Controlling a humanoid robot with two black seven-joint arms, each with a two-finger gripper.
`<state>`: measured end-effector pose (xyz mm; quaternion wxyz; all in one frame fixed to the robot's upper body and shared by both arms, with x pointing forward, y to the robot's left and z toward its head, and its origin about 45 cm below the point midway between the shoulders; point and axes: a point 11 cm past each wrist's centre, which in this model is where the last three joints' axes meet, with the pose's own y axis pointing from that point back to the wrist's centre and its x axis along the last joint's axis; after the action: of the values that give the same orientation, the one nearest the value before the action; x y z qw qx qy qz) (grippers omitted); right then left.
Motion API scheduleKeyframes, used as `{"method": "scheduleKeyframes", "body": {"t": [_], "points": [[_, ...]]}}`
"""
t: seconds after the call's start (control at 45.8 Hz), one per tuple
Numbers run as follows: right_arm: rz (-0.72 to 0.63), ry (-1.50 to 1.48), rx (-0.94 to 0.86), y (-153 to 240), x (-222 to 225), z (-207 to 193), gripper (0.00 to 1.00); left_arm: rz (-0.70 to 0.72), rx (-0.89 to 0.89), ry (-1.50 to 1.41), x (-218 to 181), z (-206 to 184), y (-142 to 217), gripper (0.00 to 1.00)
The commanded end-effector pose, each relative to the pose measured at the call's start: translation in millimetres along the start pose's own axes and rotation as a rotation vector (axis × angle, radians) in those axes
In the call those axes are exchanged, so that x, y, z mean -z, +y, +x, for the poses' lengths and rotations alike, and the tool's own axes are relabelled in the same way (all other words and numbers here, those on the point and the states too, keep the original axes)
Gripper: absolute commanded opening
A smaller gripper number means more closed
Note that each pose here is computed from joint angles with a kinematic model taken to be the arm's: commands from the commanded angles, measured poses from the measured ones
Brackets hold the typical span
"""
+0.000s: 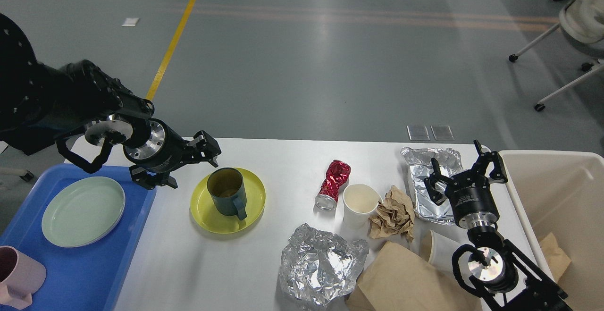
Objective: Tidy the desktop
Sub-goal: 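Move the left gripper to the dark green mug and grasp it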
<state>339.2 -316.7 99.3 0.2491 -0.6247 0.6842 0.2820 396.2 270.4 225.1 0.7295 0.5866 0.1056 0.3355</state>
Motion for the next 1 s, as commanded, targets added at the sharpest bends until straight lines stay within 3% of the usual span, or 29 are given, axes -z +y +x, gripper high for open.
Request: {"method": "scheduleKeyframes", "body": {"t": [0.0, 0.197, 0.502, 0.983], "points": [[-0.001, -0.001, 0.000, 0, 0, 0, 1.00, 0.025, -0.104, 0.042, 13, -4, -32, 0.93], [0.000, 0.000, 0.000, 0, 0, 0, 1.00, 0.111, -0.128, 0.086, 20, -18, -67, 0.94], [0.000, -0.001, 0.000, 0, 0, 0, 1.00, 0.077, -0.048, 0.073, 17, -35, -84, 0.95], [0.000, 0.000, 0.000, 0, 0, 0, 1.00, 0.029, -0.060, 0.109, 15, -42, -111, 0.95]]}}
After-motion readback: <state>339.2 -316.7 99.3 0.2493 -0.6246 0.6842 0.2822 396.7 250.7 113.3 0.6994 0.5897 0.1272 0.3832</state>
